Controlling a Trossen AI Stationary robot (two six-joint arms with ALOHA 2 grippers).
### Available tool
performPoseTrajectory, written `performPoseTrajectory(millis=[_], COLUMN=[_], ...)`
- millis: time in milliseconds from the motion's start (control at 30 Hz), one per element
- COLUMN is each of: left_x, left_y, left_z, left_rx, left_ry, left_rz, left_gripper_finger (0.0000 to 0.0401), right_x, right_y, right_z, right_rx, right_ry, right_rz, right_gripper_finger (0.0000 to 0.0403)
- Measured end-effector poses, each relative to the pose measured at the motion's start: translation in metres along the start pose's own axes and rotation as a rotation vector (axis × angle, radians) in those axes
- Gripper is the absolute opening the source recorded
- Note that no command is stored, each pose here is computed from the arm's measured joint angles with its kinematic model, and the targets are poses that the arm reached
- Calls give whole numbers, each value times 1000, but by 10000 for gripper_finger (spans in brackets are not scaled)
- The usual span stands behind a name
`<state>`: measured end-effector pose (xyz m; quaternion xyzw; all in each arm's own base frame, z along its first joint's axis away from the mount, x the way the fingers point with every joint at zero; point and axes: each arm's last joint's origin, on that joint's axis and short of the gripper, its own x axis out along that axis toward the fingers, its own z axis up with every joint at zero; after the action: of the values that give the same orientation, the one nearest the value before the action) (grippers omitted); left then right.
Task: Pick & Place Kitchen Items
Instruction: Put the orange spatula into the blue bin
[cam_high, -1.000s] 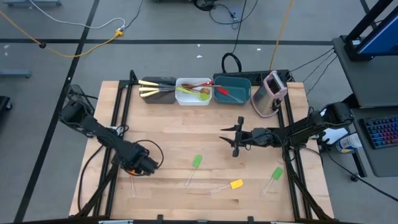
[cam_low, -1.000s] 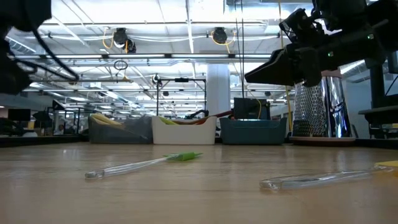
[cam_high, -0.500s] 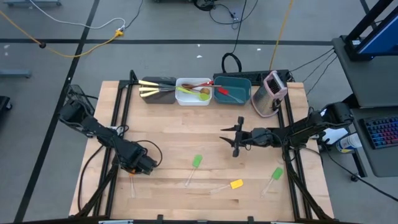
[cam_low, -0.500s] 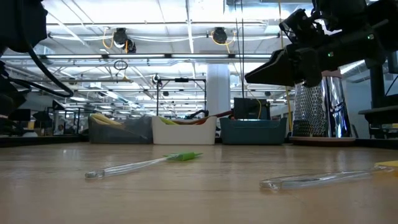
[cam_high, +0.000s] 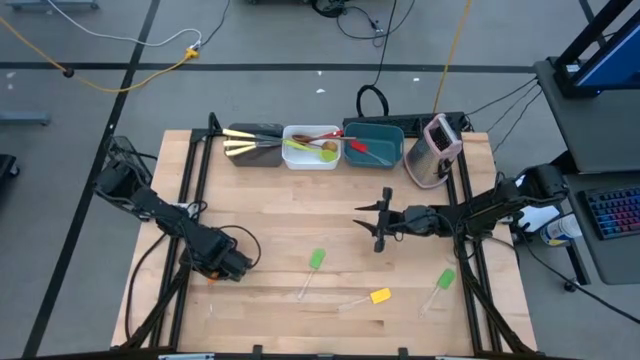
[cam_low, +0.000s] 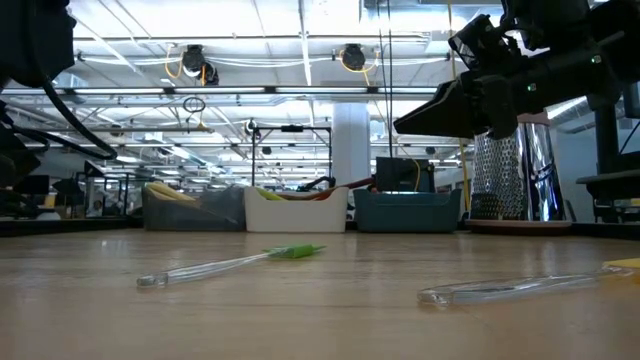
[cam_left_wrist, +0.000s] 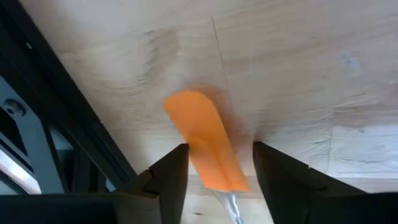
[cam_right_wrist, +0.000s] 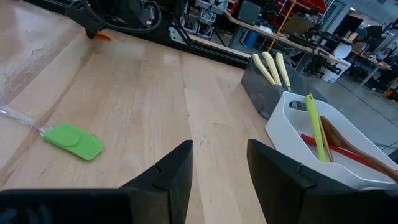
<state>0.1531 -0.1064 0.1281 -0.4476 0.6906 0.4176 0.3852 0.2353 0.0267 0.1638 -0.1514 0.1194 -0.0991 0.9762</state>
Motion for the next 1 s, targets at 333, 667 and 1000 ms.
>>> performPoseTrajectory(millis=[333,667,1000], left_x=[0,5,11], left_y=[-1,2,2], left_z=[0,-11,-21], left_rx=[15,15,30], left_ry=[-23,-74,-129], left_rz=[-10,-26,-74], left_gripper_finger=[234,234,189], right_x=[0,0,0], right_y=[0,0,1], right_z=[0,-1,-2], right_rx=[0,29,62], right_ry=[0,7,20], right_rz=[0,2,5], right_gripper_finger=[144,144,144])
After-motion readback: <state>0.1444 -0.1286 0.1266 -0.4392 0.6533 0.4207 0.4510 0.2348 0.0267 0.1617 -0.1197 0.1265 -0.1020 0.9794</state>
